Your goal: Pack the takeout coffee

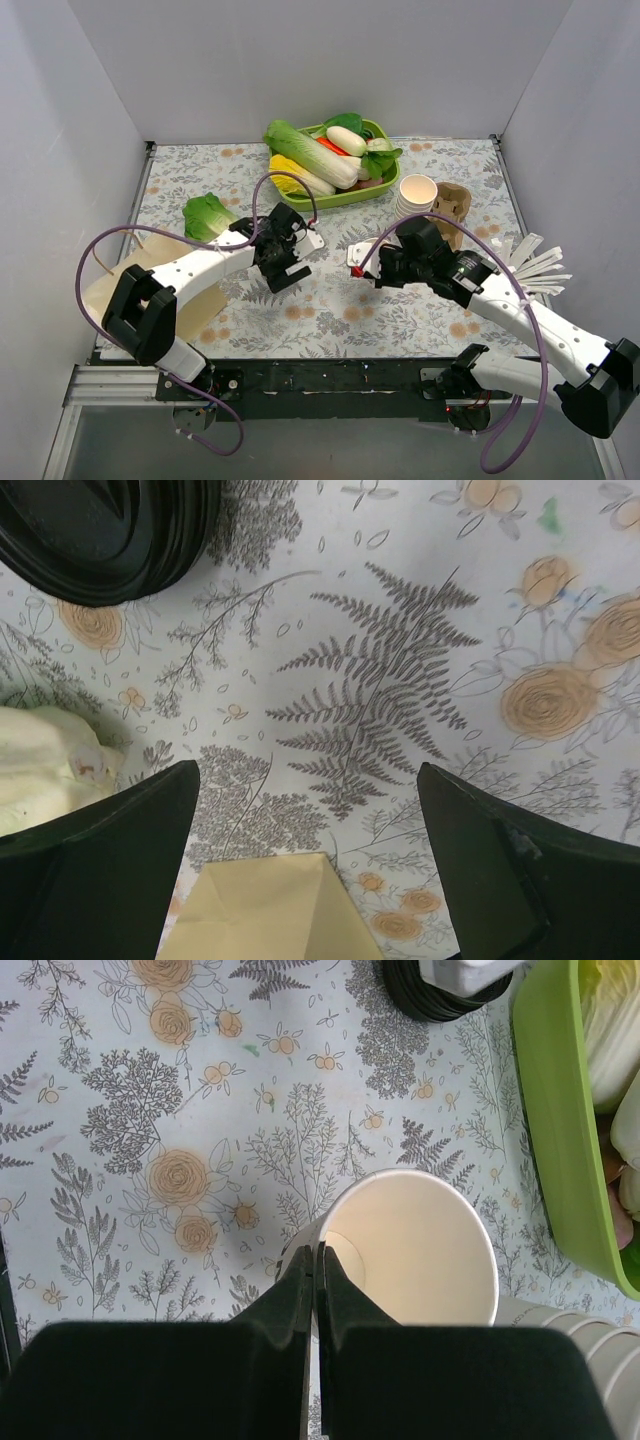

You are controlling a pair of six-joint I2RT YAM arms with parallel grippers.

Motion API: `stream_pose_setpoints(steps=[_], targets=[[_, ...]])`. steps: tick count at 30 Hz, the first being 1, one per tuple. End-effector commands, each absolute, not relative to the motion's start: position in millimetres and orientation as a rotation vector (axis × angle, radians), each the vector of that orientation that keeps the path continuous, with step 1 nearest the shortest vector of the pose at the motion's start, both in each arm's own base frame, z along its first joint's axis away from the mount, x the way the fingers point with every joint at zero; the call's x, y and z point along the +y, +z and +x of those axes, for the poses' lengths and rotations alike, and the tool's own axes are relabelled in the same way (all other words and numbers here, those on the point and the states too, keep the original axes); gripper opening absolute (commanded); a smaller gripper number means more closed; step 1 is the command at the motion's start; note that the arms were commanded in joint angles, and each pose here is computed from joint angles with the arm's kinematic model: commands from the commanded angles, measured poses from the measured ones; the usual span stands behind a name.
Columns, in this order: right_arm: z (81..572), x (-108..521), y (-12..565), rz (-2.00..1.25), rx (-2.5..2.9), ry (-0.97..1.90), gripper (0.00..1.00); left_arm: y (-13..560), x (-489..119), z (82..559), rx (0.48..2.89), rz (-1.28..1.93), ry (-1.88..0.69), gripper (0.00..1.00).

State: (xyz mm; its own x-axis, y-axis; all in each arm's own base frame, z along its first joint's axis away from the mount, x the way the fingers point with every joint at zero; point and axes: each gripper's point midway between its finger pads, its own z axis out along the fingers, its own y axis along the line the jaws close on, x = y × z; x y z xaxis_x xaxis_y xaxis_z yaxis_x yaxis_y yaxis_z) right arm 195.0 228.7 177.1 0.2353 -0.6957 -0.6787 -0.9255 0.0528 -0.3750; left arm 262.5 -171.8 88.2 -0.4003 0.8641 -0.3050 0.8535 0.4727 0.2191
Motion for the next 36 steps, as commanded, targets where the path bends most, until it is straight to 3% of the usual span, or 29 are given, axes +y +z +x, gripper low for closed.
stream_pose_setpoints(steps=[1,11,19,36], targets=[[200,242,186,-1.678,1.442,0.366,0.01,100,-148,284,2.228,1.454,0.191,0.93],[202,248,179,-1.64,1.467,0.401,0.01,109,-100,324,2.235,1.303,0.289,0.93],[195,271,174,-1.713,1.446,0.538,0.01,144,-145,350,2.193,1.08,0.037,0.91],[198,295,151,-1.669,1.412,0.631,0.01,142,-179,344,2.195,1.051,-0.012,0.93]])
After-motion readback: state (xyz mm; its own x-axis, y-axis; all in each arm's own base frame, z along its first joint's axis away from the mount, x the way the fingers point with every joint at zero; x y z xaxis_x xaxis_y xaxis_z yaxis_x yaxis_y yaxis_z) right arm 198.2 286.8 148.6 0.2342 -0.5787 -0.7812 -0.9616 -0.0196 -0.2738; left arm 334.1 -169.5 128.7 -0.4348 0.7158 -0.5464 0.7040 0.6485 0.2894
